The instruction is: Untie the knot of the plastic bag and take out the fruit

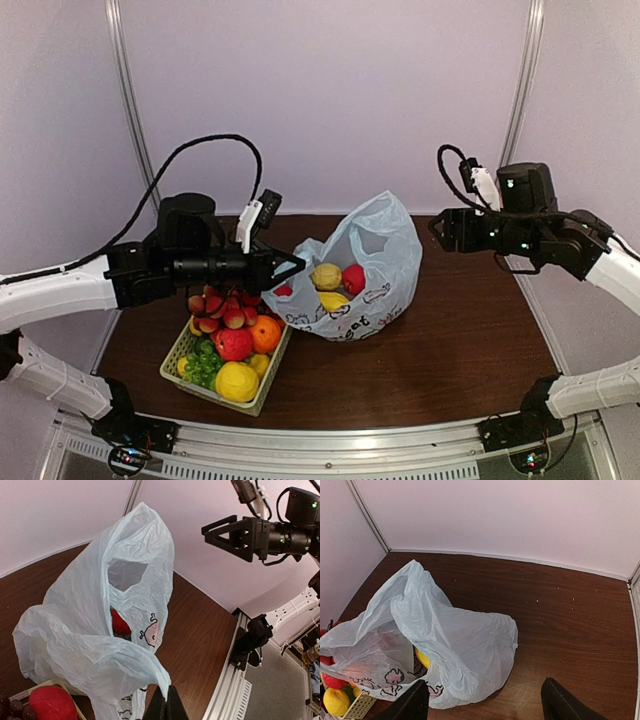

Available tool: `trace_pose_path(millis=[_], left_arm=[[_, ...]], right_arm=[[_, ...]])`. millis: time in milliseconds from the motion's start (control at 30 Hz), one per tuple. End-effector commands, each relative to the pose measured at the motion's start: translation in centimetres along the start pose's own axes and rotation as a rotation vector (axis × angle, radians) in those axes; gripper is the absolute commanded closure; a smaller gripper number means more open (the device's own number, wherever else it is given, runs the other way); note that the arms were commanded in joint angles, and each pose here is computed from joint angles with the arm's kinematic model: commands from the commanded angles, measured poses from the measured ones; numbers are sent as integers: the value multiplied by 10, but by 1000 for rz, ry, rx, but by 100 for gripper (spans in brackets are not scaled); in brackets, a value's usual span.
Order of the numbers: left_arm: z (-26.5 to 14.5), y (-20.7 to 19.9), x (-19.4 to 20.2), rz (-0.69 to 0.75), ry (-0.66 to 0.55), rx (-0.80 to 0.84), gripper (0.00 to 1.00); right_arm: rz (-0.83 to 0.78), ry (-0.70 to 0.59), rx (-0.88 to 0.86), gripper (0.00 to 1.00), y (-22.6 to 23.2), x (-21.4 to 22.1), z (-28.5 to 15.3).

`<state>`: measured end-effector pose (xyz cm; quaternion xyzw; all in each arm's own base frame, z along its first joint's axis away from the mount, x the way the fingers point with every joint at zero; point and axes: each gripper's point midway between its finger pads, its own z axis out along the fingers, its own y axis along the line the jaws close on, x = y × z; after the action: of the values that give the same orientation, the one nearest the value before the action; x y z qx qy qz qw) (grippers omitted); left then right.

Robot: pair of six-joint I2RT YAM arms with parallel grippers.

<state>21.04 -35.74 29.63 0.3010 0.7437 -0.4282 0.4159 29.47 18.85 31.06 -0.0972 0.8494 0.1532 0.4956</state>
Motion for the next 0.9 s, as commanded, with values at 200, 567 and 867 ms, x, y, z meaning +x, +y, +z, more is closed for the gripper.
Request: trace_pose_path(millis=[200,567,867], left_arm=[[1,0,-1,-19,-96,-95,100],[-6,2,2,-53,-113,-110,100],[-10,9,5,-80,-134,-139,100]], right_arm=[[5,-14,-392,34,82,1,-51],[-63,81,-375,40,167,45,28],[-142,227,-154,34,149,117,101]])
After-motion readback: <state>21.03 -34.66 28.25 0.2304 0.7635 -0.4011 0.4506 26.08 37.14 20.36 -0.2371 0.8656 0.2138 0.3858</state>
